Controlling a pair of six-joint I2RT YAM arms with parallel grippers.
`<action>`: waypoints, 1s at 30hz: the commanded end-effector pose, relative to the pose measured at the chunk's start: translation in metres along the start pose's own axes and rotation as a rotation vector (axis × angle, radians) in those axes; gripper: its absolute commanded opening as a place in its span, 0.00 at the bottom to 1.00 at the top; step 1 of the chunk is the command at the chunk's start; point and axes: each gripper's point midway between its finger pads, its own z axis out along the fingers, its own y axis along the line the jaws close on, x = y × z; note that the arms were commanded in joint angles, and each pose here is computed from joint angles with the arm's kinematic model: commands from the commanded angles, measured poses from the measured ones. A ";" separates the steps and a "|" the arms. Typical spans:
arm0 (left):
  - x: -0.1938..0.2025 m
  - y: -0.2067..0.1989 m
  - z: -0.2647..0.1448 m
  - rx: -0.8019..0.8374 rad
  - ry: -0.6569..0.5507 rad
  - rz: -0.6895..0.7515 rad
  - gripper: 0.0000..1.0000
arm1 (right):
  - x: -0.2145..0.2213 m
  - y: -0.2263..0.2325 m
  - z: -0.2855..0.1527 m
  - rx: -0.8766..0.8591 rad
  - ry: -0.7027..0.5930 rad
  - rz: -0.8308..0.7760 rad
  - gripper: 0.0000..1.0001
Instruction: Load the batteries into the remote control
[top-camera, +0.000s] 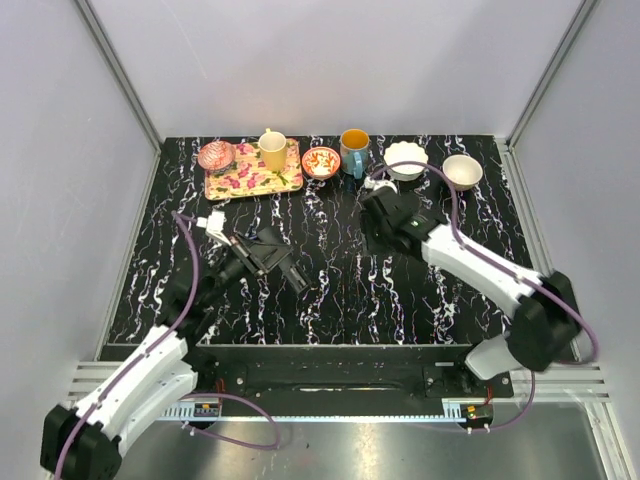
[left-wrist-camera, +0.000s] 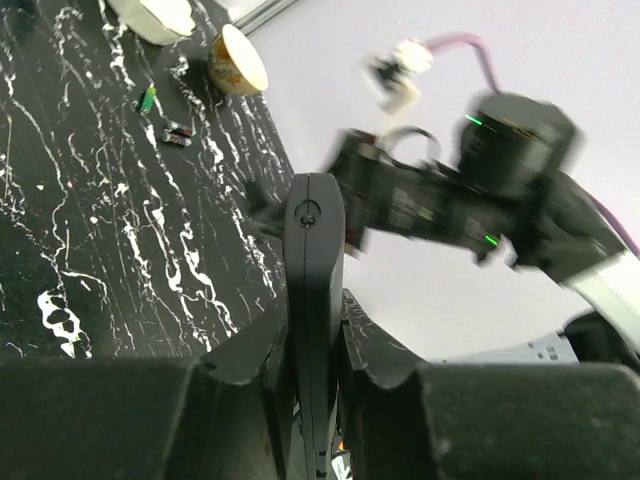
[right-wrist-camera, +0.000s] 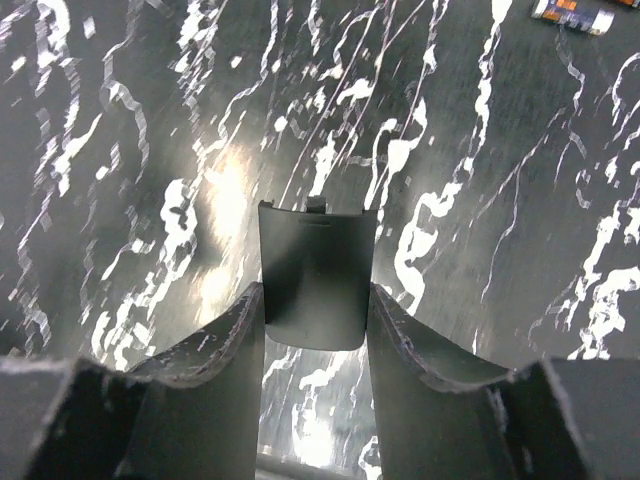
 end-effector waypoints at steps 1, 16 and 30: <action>0.001 0.004 -0.019 -0.030 -0.021 0.042 0.00 | -0.037 -0.027 0.045 0.108 -0.018 0.024 0.24; 0.026 0.022 -0.034 -0.020 0.022 0.003 0.00 | 0.032 -0.042 0.121 0.033 0.270 0.089 0.34; 0.025 0.028 -0.031 -0.057 0.018 -0.033 0.00 | 0.047 -0.041 0.110 0.027 0.294 0.135 0.65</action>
